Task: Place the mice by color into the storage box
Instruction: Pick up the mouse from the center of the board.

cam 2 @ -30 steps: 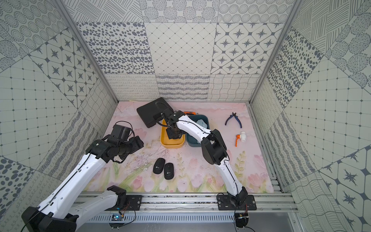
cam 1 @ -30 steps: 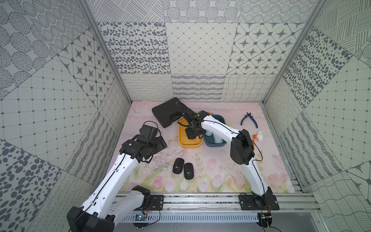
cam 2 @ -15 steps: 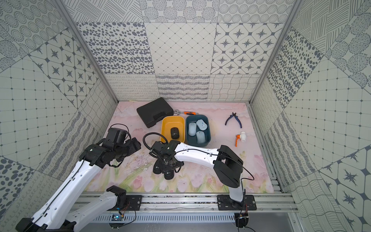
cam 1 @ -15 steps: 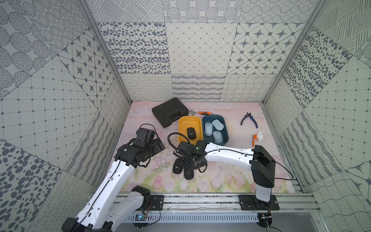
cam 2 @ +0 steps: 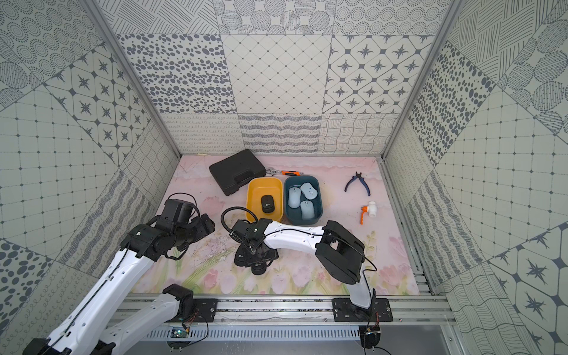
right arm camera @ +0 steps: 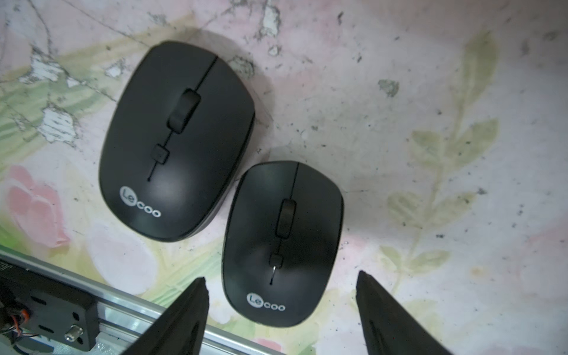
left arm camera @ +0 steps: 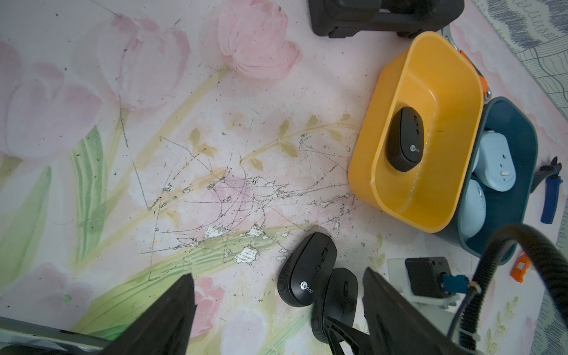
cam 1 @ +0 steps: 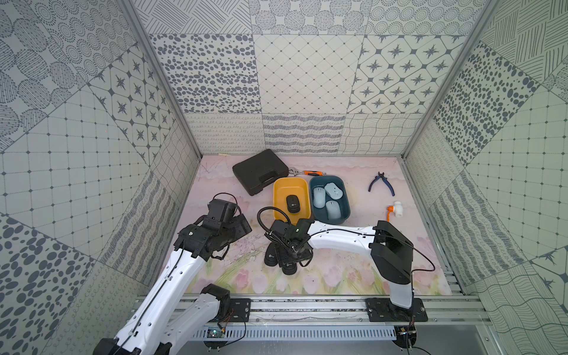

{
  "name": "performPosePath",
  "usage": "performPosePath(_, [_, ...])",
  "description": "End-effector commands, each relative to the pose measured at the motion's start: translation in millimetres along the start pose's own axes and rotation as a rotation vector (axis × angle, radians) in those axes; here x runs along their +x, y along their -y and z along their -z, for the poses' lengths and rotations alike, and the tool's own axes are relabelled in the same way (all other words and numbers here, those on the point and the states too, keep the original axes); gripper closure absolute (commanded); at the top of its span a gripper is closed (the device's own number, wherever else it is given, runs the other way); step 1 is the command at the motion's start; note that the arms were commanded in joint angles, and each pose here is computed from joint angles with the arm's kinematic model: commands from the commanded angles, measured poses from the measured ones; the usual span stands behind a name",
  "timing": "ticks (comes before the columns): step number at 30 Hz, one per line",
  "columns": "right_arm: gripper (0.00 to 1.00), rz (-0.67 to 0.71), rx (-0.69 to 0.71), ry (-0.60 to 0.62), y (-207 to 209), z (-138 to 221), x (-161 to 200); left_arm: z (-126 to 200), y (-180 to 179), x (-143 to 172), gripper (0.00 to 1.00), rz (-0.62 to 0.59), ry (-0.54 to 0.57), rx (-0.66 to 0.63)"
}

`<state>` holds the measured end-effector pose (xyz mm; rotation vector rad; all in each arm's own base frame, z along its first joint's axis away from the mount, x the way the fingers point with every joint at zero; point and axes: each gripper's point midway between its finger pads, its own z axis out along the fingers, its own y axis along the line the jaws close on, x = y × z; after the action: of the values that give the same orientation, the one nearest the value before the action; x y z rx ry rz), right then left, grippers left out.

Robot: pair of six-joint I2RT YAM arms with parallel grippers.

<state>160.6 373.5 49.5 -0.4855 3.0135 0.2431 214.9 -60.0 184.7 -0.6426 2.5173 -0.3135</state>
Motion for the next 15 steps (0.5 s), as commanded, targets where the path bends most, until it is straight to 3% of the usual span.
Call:
performPosePath(1, [0.2, -0.031, -0.011, 0.0, -4.5, -4.7, 0.0, -0.3, -11.1, 3.9, 0.11, -0.023, -0.004, -0.043])
performPosePath(15, [0.21, -0.04, 0.036, -0.013, -1.1, -31.5, -3.3, -0.6, -12.4, 4.1, 0.11, -0.024, 0.001, -0.044])
